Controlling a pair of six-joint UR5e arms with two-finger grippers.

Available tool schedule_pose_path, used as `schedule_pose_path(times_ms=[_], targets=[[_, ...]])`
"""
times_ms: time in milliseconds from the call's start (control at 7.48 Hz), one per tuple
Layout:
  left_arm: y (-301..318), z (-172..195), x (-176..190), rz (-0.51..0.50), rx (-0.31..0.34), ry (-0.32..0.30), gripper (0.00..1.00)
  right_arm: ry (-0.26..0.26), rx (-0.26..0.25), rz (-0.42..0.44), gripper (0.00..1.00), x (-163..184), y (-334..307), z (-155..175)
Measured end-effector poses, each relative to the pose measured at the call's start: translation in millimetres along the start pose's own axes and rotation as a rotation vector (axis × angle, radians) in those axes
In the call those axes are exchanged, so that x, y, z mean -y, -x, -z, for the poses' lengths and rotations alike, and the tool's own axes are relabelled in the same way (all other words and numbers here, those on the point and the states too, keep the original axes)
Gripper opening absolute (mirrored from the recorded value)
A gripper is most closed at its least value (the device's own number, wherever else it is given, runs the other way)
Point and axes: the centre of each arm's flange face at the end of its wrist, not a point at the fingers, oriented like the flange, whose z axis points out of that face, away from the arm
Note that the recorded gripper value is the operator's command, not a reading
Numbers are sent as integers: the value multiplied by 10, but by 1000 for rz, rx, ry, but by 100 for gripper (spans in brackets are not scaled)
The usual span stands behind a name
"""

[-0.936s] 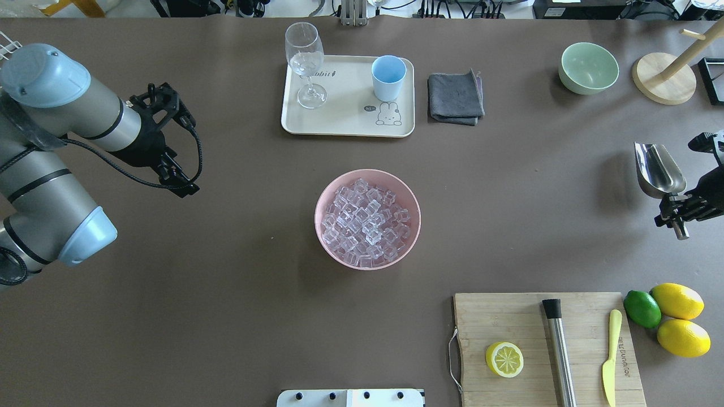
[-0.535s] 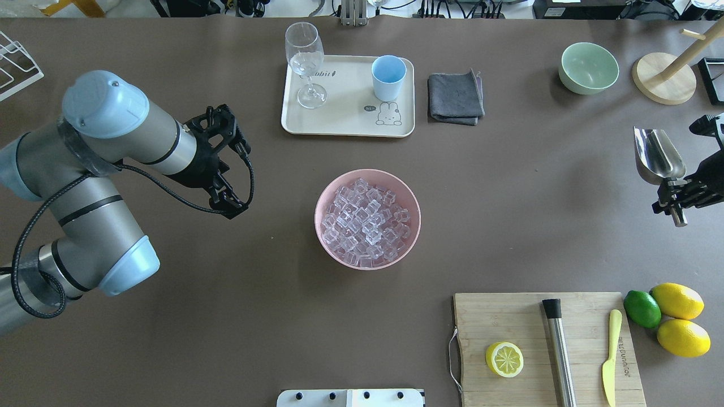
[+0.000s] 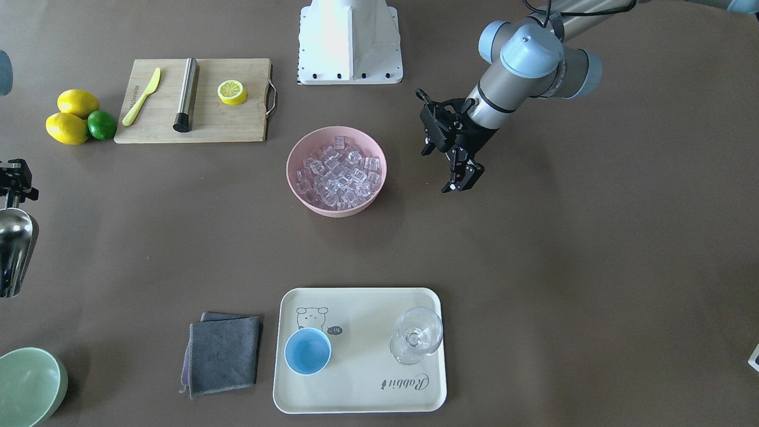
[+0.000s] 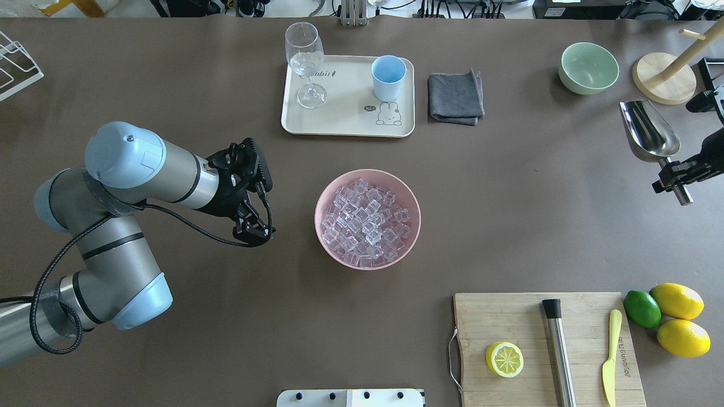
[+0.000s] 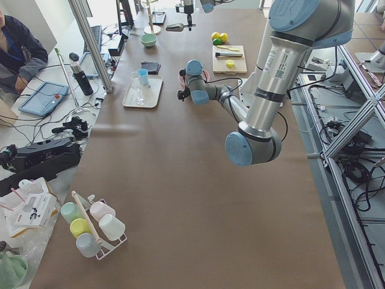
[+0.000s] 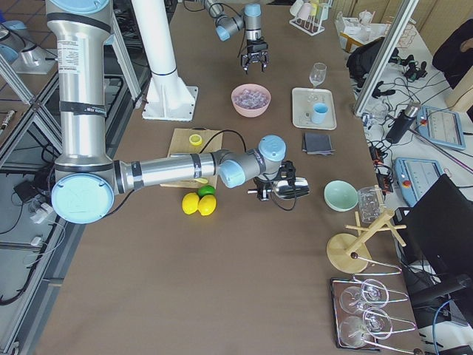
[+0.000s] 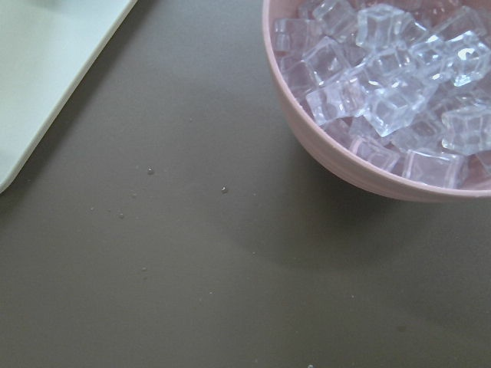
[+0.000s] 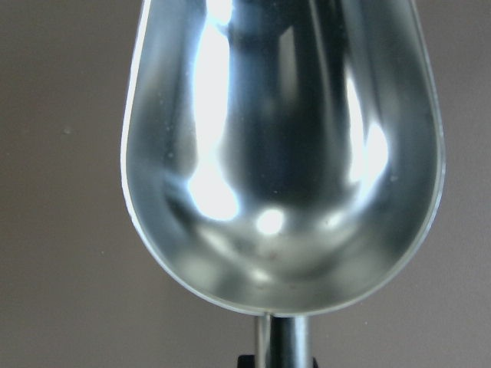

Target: Put ice in cup with scoop

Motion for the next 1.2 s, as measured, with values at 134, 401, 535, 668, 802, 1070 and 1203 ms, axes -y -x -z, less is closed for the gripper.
schedule_pose_path(times_ms=[134, 401, 535, 668, 802, 1070, 1203], targets=[[-36, -21, 22, -20, -7, -34, 98, -27, -20, 127, 0, 72, 37, 81], [-107, -137, 10, -77, -30, -130, 98, -79, -93, 382, 0, 162, 165, 258], [-113, -225, 5, -107, -40, -170, 98, -89, -130, 523, 0, 160, 197, 318], [-107, -351, 35, -169, -47, -188, 98, -90, -178, 652, 0, 160, 248, 383], [-89, -504, 96, -245, -48, -195, 98, -74, -235, 783, 0, 172, 432, 458], [-148, -780, 238, -311, -59, -213, 98, 21, -312, 965, 0, 375, 1203, 645], [-203, -876, 316, -323, -68, -219, 98, 77, -332, 1043, 0, 497, 1656, 704]])
